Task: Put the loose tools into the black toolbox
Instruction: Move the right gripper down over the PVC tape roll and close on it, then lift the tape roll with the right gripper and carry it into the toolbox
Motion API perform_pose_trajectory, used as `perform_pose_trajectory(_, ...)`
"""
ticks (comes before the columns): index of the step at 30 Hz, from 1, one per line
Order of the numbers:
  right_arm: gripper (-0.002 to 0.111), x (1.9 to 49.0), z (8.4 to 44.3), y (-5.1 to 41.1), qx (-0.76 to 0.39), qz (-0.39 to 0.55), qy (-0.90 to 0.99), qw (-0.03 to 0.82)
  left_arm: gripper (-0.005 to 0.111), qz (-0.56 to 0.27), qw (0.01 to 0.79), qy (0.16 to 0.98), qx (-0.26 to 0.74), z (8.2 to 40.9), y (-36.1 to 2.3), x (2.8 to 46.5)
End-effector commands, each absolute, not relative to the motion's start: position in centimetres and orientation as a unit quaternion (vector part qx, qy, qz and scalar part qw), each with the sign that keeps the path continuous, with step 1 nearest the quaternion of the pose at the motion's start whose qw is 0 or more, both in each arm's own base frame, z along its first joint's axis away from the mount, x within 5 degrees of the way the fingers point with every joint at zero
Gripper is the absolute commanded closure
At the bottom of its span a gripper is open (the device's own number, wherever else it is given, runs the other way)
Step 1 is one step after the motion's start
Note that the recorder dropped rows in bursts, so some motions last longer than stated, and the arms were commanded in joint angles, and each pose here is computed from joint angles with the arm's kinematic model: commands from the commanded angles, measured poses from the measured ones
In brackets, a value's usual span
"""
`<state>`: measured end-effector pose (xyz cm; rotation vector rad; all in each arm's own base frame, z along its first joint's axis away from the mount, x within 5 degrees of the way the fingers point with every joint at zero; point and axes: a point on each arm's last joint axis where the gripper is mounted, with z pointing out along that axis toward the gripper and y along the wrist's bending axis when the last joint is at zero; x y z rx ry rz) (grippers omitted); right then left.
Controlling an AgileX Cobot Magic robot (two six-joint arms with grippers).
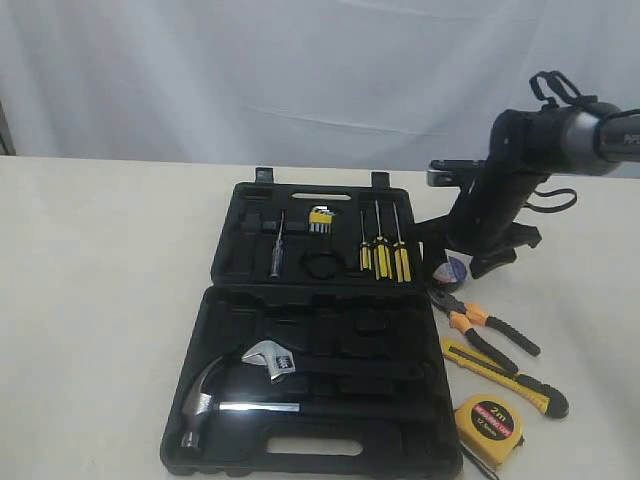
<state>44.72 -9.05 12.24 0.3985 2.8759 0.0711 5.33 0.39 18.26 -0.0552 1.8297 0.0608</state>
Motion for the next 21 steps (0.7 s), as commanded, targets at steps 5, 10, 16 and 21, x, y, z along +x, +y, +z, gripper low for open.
perform_pose_trajectory(5,0.043,45.16,11.4,-9.37,0.136,0.021,0.981,0.135,0.107,0.023,0.611,0.791,-0.024,18.23,0.37,5.34)
perform_pose_trajectory(10,0.043,45.16,11.4,-9.37,0.136,0.021,0.981,0.135,0.107,0.023,0.611,0.791,-0.024,18.23,0.37,5.34)
perform_pose_trajectory(16,0.047,44.96,11.38,-9.31,0.136,0.023,0.983,0.123,0.107,0.023,0.611,0.791,-0.024,18.23,0.37,5.34)
perform_pose_trajectory(21,0.075,44.63,11.31,-9.21,0.135,0.026,0.985,0.103,0.107,0.023,0.611,0.791,-0.024,18.23,0.37,5.34)
